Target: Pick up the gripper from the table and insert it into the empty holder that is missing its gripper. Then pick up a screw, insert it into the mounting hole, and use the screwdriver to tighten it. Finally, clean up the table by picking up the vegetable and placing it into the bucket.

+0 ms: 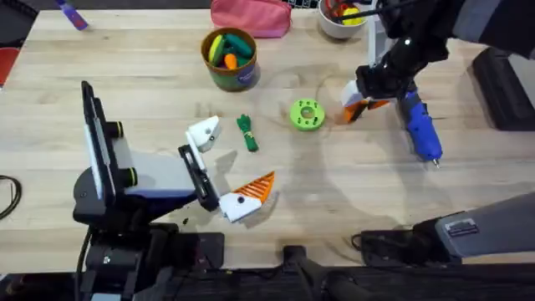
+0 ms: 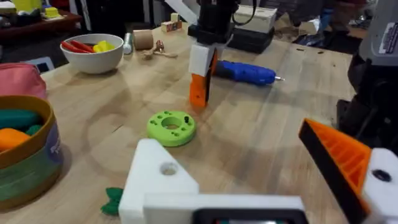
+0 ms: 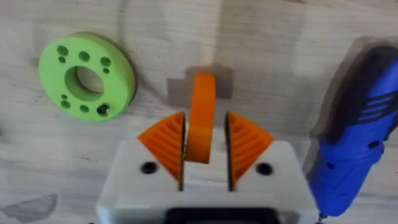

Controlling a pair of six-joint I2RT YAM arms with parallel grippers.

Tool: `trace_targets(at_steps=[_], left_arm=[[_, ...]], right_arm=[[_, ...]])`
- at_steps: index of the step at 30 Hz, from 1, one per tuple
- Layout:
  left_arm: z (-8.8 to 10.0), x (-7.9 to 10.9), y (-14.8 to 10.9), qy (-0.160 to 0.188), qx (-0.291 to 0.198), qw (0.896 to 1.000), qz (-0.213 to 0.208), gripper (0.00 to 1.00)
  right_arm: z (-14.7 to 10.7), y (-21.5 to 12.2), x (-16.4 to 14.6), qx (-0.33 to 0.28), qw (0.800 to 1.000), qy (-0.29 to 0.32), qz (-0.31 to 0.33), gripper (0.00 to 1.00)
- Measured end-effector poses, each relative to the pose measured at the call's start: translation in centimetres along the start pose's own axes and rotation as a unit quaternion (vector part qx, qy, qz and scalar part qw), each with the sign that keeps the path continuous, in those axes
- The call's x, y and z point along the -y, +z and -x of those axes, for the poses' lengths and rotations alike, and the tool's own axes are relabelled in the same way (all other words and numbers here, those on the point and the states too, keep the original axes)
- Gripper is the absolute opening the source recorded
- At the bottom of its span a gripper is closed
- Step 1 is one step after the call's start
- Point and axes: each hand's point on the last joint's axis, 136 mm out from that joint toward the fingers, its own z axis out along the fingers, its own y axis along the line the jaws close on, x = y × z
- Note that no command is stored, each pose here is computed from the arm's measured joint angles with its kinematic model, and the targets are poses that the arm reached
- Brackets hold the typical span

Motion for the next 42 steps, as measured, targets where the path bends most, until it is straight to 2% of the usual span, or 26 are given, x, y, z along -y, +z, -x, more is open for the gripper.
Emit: trace_targets(at_steps=[4, 5, 16, 18, 19, 24, 30, 35, 39, 42], left_arm=[[0.0, 0.0, 0.0, 0.000, 0.000, 1.000, 0.000, 0.985], [0.0, 0.0, 0.0, 0.000, 0.000, 1.000, 0.000, 0.985], [0.0, 0.0, 0.0, 0.000, 0.000, 1.000, 0.000, 0.985], [0.0, 0.0, 0.0, 0.000, 0.000, 1.000, 0.000, 0.985], [0.0, 0.0, 0.0, 0.000, 0.000, 1.000, 0.000, 0.985], [0.0, 0.0, 0.0, 0.000, 0.000, 1.000, 0.000, 0.985], [0.0, 0.0, 0.0, 0.000, 0.000, 1.000, 0.000, 0.985], [0.0, 0.0, 0.0, 0.000, 0.000, 1.000, 0.000, 0.985], [0.0, 0.0, 0.0, 0.000, 0.000, 1.000, 0.000, 0.985], [0.0, 0.0, 0.0, 0.000, 0.000, 1.000, 0.000, 0.985]], right_arm=[[0.2, 0.0, 0.0, 0.004, 1.000, 0.000, 0.000, 0.047], [0.3, 0.0, 0.0, 0.005, 1.000, -0.001, -0.001, 0.017], [0.2, -0.7, -0.4, 0.015, 1.000, -0.005, -0.001, 0.012], [0.4, -1.9, -0.8, 0.034, 0.999, -0.002, 0.004, 0.011], [0.5, -5.0, -1.9, 0.082, 0.996, -0.002, 0.027, 0.010], [0.5, -10.4, -4.8, 0.166, 0.981, -0.020, 0.100, 0.010], [0.4, -14.5, -8.4, 0.216, 0.953, -0.048, 0.209, 0.010], [0.5, -16.9, -11.4, 0.265, 0.911, -0.087, 0.305, 0.009], [-0.3, -17.4, -13.4, 0.286, 0.873, -0.105, 0.380, 0.009], [-1.4, -16.8, -14.4, 0.274, 0.855, -0.103, 0.429, 0.009]])
